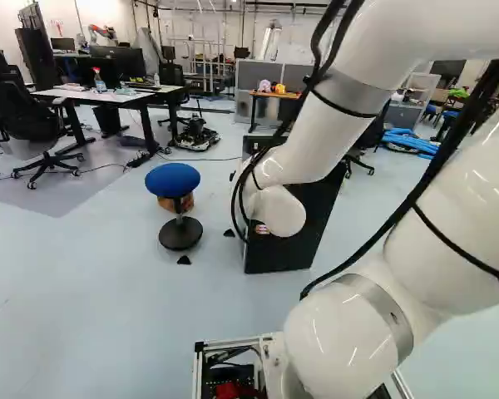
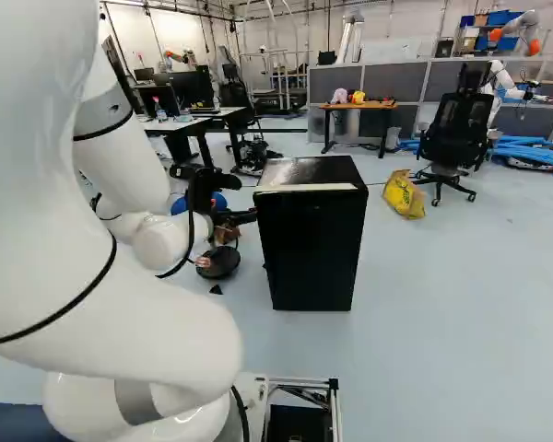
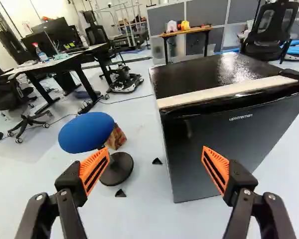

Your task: Grab a drink from the fridge

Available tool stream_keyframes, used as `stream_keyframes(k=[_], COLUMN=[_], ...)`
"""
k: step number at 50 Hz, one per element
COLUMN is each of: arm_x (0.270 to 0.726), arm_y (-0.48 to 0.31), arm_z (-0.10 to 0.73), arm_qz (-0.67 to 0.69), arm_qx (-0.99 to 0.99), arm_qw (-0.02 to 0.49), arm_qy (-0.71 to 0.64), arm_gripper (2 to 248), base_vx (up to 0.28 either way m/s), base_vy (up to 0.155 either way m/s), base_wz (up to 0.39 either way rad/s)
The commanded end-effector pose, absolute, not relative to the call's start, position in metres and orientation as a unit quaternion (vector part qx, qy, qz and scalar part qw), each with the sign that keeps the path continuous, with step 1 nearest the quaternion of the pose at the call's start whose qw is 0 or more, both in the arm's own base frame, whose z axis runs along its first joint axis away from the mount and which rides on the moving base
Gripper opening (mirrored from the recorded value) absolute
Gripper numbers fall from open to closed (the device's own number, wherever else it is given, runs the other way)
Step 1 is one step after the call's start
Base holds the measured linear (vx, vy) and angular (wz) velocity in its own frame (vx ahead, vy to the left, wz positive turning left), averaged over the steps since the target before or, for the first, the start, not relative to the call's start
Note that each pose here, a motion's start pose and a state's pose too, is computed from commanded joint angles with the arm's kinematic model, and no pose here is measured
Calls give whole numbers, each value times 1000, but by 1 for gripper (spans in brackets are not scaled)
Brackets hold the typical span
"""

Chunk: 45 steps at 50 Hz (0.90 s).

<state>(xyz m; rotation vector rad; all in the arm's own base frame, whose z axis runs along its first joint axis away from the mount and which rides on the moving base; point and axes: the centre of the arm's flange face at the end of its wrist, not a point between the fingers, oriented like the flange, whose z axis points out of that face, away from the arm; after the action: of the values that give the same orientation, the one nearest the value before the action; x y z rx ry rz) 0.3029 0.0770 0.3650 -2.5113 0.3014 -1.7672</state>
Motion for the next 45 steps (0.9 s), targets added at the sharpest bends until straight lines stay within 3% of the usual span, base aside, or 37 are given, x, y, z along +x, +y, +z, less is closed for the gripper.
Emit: stream_keyframes(k=[45], arm_x=[323], arm_y=[103], arm_z=[333], arm_qz=[-580], arm_qx=[-799], arm_qw=[-29], arm_qy=[154], arm_gripper=[247], base_vx=[0], base_vy=[0], base_wz=[0])
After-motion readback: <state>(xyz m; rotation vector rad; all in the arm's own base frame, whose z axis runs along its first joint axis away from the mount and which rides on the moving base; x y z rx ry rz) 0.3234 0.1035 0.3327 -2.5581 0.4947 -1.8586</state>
